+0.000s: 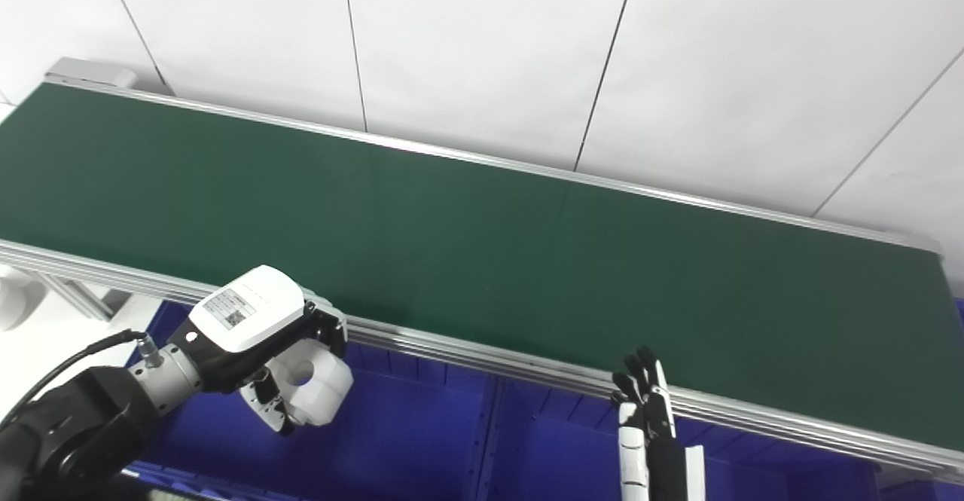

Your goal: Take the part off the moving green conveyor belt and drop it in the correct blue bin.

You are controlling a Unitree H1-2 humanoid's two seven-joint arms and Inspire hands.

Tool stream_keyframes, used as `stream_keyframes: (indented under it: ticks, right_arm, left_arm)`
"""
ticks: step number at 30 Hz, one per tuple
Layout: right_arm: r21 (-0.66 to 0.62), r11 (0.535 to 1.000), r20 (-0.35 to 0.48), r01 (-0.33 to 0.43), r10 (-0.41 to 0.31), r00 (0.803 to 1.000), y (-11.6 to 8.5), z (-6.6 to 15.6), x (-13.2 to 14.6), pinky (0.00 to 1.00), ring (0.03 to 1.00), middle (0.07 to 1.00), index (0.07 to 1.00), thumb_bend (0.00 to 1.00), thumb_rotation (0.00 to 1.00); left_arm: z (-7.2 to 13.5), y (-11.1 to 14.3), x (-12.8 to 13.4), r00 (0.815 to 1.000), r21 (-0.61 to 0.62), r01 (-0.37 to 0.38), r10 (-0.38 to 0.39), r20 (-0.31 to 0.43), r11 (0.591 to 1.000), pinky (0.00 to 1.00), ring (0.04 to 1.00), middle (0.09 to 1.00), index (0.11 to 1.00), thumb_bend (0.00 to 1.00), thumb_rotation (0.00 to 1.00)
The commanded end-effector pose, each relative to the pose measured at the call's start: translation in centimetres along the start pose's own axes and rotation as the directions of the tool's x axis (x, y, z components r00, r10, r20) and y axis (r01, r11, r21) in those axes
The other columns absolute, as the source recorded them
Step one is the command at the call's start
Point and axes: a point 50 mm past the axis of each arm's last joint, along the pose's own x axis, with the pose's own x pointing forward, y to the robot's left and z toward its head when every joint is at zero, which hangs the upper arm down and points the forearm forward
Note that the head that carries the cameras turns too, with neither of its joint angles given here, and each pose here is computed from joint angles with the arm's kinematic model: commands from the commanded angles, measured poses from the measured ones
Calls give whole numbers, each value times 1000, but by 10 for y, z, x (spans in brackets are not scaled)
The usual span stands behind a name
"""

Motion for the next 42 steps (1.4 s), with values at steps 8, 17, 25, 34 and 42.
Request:
stream_keyframes:
  ticks: [8, 17, 25, 34, 42]
  right_arm:
    - [8, 1000, 30, 7, -7, 1000, 3, 9, 1, 847, 890, 927, 958, 600, 1000]
    - [8, 1000, 32, 10, -11, 999, 4, 10, -1, 831, 883, 926, 958, 611, 1000]
    - [0, 1000, 30, 11, -11, 999, 11, 14, -2, 814, 875, 925, 958, 595, 1000]
    - [5, 999, 19, 32, -32, 999, 41, 20, 0, 795, 863, 905, 937, 656, 1000]
    - [-14, 999, 13, 38, -37, 999, 70, 29, 6, 795, 855, 899, 937, 691, 1000]
  left_arm:
    - [4, 16, -6, 996, 101, -12, 21, -87, 995, 888, 880, 904, 848, 961, 515]
    - [14, 19, -10, 990, -72, -138, 137, -27, 988, 808, 836, 872, 830, 942, 437]
    - [68, 18, -16, 914, -712, -325, 400, -68, 623, 801, 909, 947, 911, 765, 473]
    - [125, 2, -12, 955, -968, -249, 176, -239, 34, 999, 1000, 1000, 1000, 649, 851]
    - [117, -27, -10, 965, -945, -234, 68, -255, -229, 1000, 1000, 1000, 1000, 605, 903]
